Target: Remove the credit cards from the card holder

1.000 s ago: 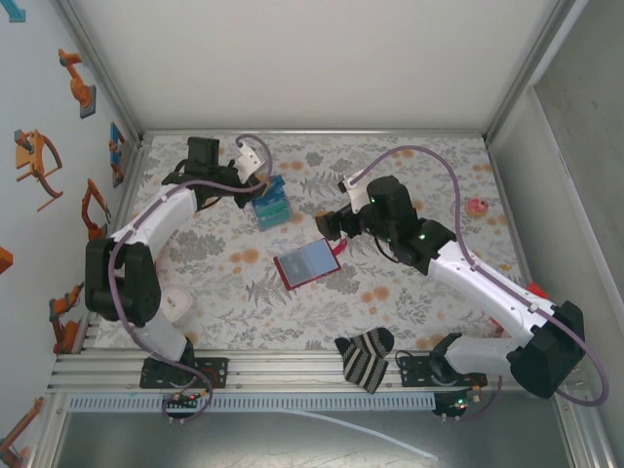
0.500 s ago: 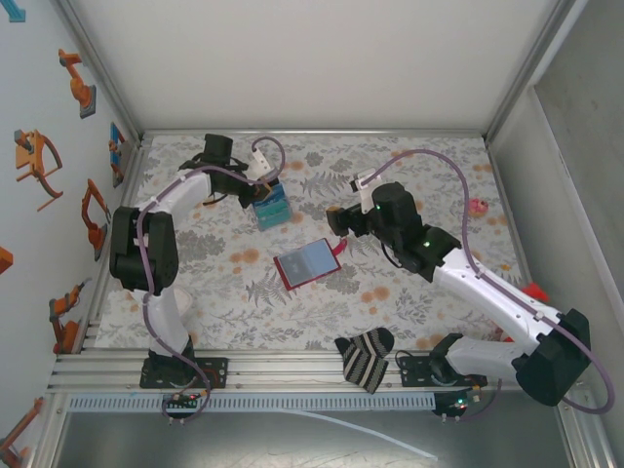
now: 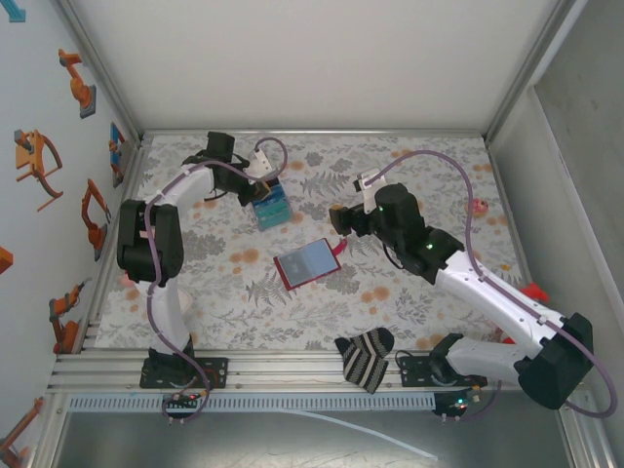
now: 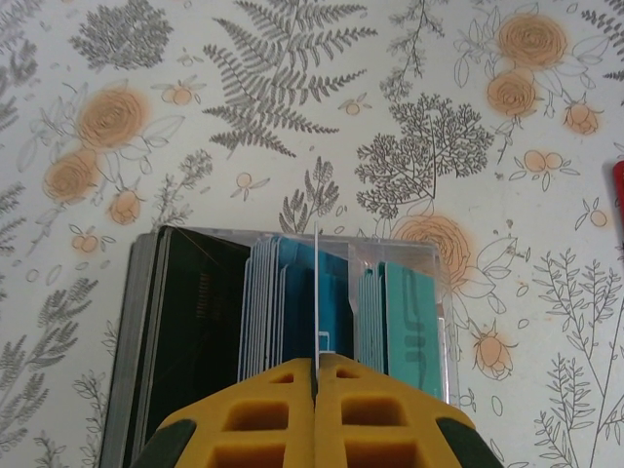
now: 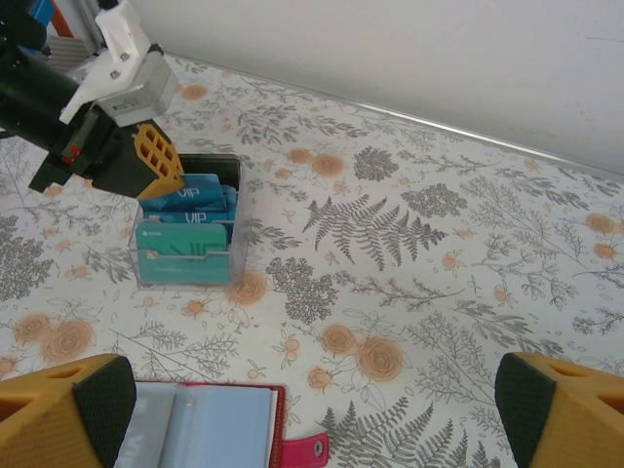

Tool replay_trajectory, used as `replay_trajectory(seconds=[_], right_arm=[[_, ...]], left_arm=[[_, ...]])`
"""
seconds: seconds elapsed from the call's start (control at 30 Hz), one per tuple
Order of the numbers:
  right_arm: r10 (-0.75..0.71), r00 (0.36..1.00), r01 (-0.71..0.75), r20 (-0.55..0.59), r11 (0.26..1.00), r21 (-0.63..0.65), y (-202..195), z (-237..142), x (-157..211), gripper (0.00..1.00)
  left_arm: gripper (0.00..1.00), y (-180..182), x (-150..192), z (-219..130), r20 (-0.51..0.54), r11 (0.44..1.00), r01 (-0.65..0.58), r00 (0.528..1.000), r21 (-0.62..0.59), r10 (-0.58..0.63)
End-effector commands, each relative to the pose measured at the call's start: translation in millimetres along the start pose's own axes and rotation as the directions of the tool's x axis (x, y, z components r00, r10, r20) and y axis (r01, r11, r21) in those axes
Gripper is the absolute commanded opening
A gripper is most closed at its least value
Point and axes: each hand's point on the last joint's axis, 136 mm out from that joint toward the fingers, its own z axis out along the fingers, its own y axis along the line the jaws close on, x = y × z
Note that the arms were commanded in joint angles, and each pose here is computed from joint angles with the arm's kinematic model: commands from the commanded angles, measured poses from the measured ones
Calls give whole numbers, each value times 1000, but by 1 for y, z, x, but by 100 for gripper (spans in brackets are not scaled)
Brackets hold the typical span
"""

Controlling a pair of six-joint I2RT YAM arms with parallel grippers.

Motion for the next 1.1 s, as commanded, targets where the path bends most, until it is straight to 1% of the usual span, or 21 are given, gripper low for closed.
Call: replay_trajectory(seconds=[0.0,0.07,0.13,0.17,0.2,0.27,0.43,0.5,0.57,0.63,0.67,0.73,0.77,0.8,0.93,1.07], right_arm=[[23,999,-23,39,1000,5,-1,-6,-9,94],[23,999,-23,36,1000,-3,0,-6,-8,94],[23,999,-23,31,1000,-7,1,-5,-7,94],[22,999,-22,28,1000,-8,1,-5,-7,94],[22,1000,-22,22,1000,-9,1,-4,-6,94],[19,1000,-19,20,1000,-14,3,-4,-6,95],[14,1000,-14,10,999,-29,5,-2,-5,94],[11,1000,-11,0,999,-42,8,-2,-3,92],[7,1000,-8,-20,999,-47,9,0,2,90],[3,999,-5,-45,999,-46,9,2,8,86],[2,998,-5,-64,999,-48,10,5,12,84],[-4,994,-1,-107,999,-48,11,10,21,80],[-7,991,1,-133,999,-43,11,13,27,79],[-11,988,5,-157,999,-40,11,16,32,77],[-18,971,9,-238,999,-41,16,28,53,75],[-9,953,-15,-304,997,-77,27,38,69,74]], left_arm=[[2,1,0,1,3,1000,-18,1000,25,18],[6,2,1,2,2,1000,-18,1000,24,18],[15,3,2,3,1,1000,-13,1000,25,13],[23,3,1,3,2,1000,-11,1000,24,11],[33,4,1,3,2,1000,-8,1000,23,8],[48,4,0,2,2,1000,-4,1000,20,4],[50,2,-8,-8,19,1000,6,1000,7,-6],[52,2,-14,-16,37,1000,10,999,-11,-10],[55,1,-22,-26,64,999,19,998,-40,-17],[68,-2,-29,-38,96,997,33,995,-70,-26],[81,-3,-32,-44,114,995,46,993,-89,-35],[87,-6,-37,-57,153,989,80,986,-128,-60],[98,-7,-39,-63,177,983,106,981,-152,-78],[97,-9,-40,-68,198,978,126,976,-168,-91],[97,-18,-39,-88,309,945,233,938,-231,-156],[97,-35,-30,-99,403,907,354,882,-227,-244]])
